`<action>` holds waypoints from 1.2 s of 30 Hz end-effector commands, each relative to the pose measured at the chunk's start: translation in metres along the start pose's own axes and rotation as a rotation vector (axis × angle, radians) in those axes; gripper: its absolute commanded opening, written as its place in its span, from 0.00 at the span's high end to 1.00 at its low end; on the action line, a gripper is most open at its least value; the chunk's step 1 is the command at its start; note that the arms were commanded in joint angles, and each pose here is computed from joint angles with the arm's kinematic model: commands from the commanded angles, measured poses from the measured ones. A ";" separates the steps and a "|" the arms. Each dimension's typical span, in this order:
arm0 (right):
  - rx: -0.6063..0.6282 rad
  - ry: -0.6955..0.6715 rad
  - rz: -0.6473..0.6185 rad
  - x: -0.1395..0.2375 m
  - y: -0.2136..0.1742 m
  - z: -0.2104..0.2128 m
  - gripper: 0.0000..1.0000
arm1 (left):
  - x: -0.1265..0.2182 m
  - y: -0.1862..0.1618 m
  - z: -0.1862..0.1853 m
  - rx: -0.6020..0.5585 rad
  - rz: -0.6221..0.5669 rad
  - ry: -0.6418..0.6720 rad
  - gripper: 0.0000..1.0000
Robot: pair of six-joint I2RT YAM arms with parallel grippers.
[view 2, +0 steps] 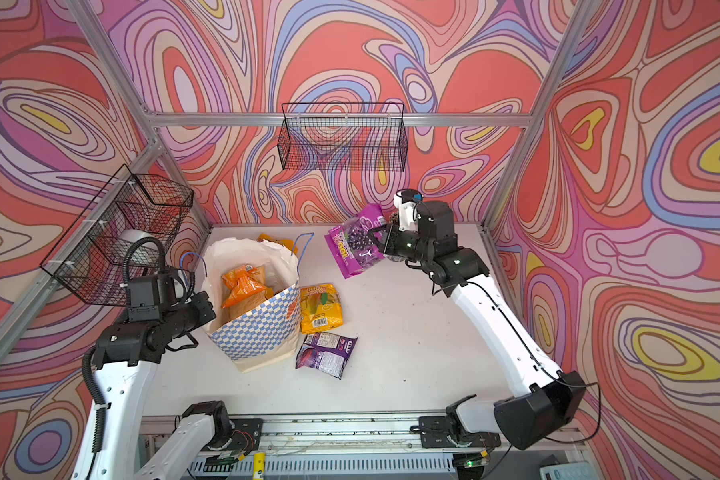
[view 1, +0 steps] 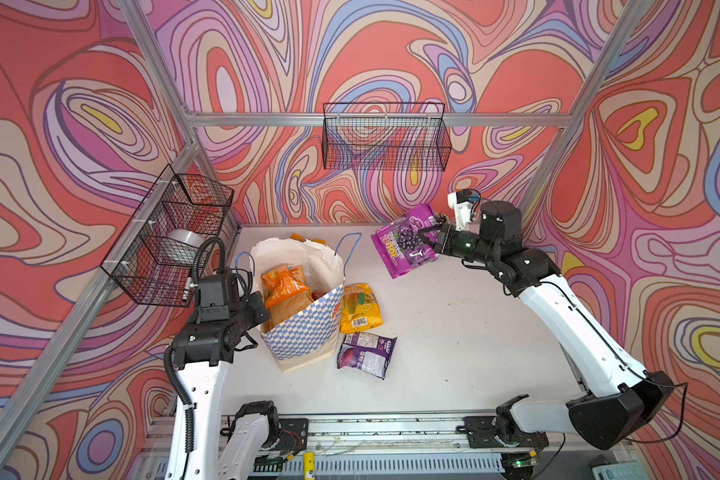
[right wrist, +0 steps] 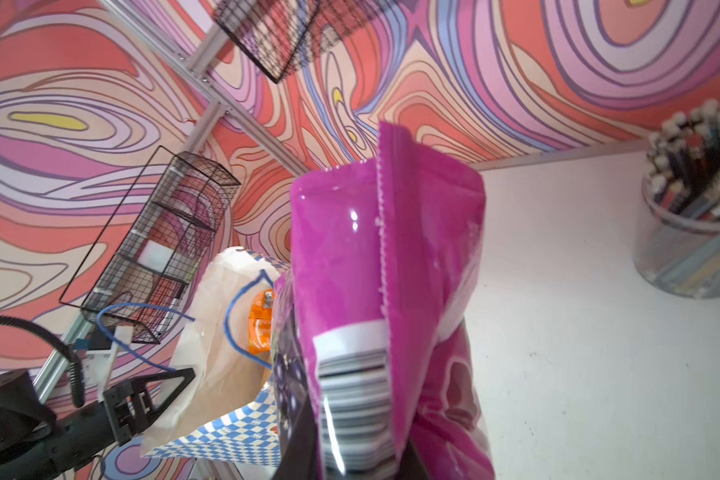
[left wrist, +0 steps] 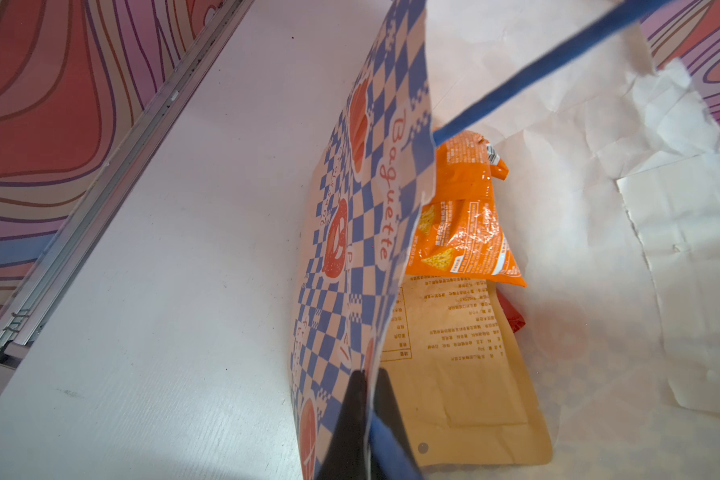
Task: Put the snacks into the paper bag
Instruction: 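Lift the purple grape pack with the right gripper over the bag, then lower the purple grape pack into the paper bag and open the right gripper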
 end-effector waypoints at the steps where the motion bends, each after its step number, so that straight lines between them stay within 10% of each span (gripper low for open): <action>1: 0.126 0.140 -0.080 0.009 0.016 0.051 1.00 | 0.009 -0.003 -0.001 0.004 0.011 -0.005 1.00; 16: 0.355 0.480 0.026 -0.066 -0.025 0.182 1.00 | 0.008 -0.003 -0.003 0.011 0.023 -0.019 1.00; 36: 0.403 0.318 0.469 -0.180 -0.159 0.131 1.00 | 0.008 0.001 -0.001 0.009 0.011 0.004 1.00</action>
Point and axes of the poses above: each gripper's point midway between its finger pads, its own x axis back along the fingers, its own z axis along the line the jaws close on, y = z × x, the point moved 6 cm from there along x, back along the fingers, and after that the axes turned 15 degrees about -x, right-handed, at the moved point
